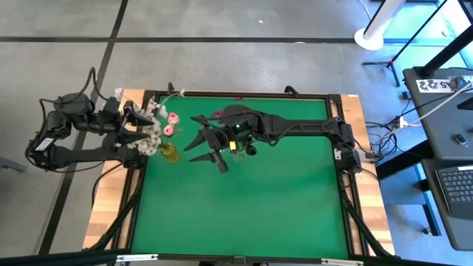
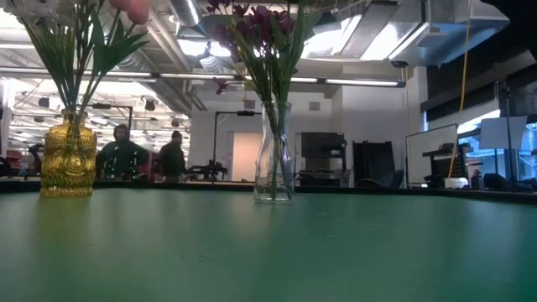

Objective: Sort flowers into vase by color
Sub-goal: Put the white flowers into the yellow vase

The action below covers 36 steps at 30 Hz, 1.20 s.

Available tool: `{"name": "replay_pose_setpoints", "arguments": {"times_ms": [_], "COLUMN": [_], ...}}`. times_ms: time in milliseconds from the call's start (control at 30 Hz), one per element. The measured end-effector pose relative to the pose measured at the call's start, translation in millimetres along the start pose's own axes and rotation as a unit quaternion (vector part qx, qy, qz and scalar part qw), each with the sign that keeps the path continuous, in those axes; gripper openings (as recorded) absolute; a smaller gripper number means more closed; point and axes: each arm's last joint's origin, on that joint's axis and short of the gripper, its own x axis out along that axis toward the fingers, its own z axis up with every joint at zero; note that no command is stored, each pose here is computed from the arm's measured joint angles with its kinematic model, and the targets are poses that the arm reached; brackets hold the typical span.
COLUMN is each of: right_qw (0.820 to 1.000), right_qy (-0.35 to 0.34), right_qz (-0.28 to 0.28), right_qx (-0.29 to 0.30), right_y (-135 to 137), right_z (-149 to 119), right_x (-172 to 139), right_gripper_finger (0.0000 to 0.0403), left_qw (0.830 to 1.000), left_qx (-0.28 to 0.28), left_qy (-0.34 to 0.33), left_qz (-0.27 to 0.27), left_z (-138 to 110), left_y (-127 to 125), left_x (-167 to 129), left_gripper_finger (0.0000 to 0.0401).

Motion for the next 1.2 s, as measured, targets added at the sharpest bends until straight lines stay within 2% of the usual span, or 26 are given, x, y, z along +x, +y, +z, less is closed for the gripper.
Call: {"name": "replay_pose_setpoints", "arguments": {"times_ms": [267,433,633,800,967,1200], "right_qw": [0.999,0.995,0.978,0.973,0.974,0.974], "right_qy": [-0.035,-0.086,-0.186,-0.205,-0.201,-0.196], "right_qz": [-0.017,-0.055,-0.093,-0.103,-0.103,-0.108], "right_qx": [0.007,-0.003,0.011,0.027,0.029,0.018], "right_y": [9.1,19.7,25.7,23.2,23.0,20.4], "right_z": [-12.0,-19.7,-49.6,-66.3,-67.8,-69.1], "right_x": [-14.3,-45.0,-74.9,-83.7,-83.7,-84.8], "right_gripper_finger": [0.0162,0.0162,0.0162,0.0162,0.0162,0.0162], "left_qw": [0.999,0.994,0.982,0.974,0.972,0.977], "left_qx": [0.034,0.11,0.189,0.225,0.235,0.205], "left_qy": [-0.004,-0.015,-0.02,-0.019,-0.011,0.056], "left_qz": [0.01,0.008,0.02,0.022,0.019,0.006], "left_z": [0.4,2.6,3.7,3.6,1.0,-26.5], "left_y": [0.5,-0.2,0.1,0.2,1.7,17.3], "left_x": [0.0,0.0,-0.1,-0.1,2.5,28.9], "left_gripper_finger": [0.0245,0.0245,0.0245,0.0245,0.0245,0.0245]}}
